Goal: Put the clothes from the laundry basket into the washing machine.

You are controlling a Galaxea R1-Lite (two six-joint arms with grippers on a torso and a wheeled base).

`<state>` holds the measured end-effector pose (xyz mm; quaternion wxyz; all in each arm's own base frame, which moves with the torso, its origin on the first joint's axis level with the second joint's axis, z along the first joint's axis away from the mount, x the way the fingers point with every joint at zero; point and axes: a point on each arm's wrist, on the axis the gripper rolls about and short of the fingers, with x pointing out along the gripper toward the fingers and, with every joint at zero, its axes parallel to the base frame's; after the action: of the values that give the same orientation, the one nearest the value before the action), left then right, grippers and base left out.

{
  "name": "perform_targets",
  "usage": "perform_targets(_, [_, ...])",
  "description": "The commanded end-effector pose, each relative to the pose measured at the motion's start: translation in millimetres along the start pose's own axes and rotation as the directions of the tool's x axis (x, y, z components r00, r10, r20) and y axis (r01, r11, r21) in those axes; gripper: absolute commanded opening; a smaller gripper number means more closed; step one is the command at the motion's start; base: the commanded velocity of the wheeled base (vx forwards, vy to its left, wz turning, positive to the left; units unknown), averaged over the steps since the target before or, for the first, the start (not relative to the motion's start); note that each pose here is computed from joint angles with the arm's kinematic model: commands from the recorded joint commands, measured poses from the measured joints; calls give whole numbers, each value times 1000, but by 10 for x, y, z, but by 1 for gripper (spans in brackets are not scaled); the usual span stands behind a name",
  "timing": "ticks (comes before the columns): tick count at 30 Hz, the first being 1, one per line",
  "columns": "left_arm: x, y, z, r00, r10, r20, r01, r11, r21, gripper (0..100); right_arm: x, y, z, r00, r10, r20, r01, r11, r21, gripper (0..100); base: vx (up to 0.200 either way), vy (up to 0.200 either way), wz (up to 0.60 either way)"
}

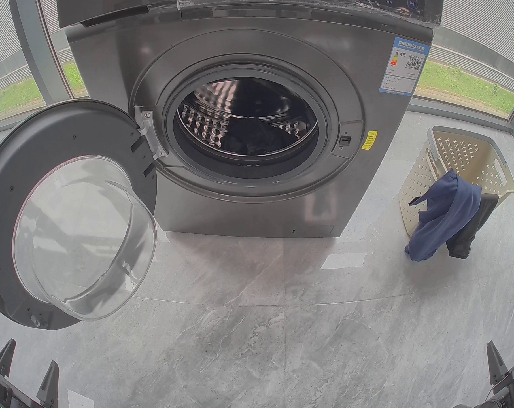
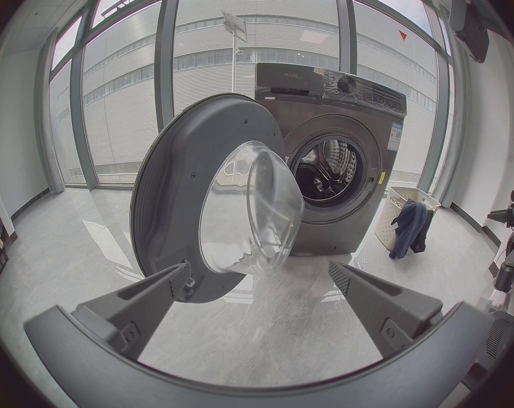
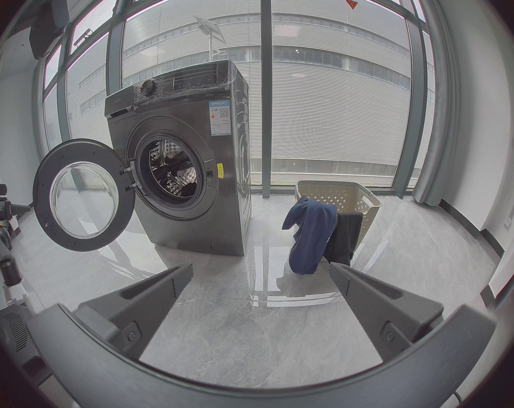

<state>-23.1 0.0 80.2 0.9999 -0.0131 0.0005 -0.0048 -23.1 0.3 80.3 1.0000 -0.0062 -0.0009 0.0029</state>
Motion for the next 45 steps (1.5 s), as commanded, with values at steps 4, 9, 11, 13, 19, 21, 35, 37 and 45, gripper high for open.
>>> perform_targets(4, [5,2,-51,1000,1,-7,-1,1000,0,100,3,1,-52,1000,0,-5,0,1000,0,100,0,-200,0])
perform_targets(9, [5,2,-52,1000,2,-8,-2,1000,-9,100,3,1,-52,1000,0,-5,0,1000,0,100,0,-200,0])
perform_targets(11, [5,2,-52,1000,2,-8,-2,1000,-11,100,3,1,-52,1000,0,-5,0,1000,0,100,0,-200,0])
perform_targets(13, [5,2,-52,1000,2,-8,-2,1000,-11,100,3,1,-52,1000,0,-5,0,1000,0,100,0,-200,0])
perform_targets(19, [5,2,-52,1000,2,-8,-2,1000,-11,100,3,1,-52,1000,0,-5,0,1000,0,100,0,-133,0])
perform_targets(21, [5,2,-52,1000,2,-8,-2,1000,-9,100,3,1,-52,1000,0,-5,0,1000,0,100,0,0,0])
perform_targets(35, [4,2,-47,1000,1,-5,-1,1000,-6,100,3,1,-52,1000,0,-5,0,1000,0,100,0,-143,0])
perform_targets(37, [4,2,-47,1000,1,-5,-1,1000,-8,100,3,1,-52,1000,0,-5,0,1000,0,100,0,-200,0])
perform_targets(45, [5,2,-51,1000,1,-7,-1,1000,-8,100,3,1,-52,1000,0,-5,0,1000,0,100,0,-200,0])
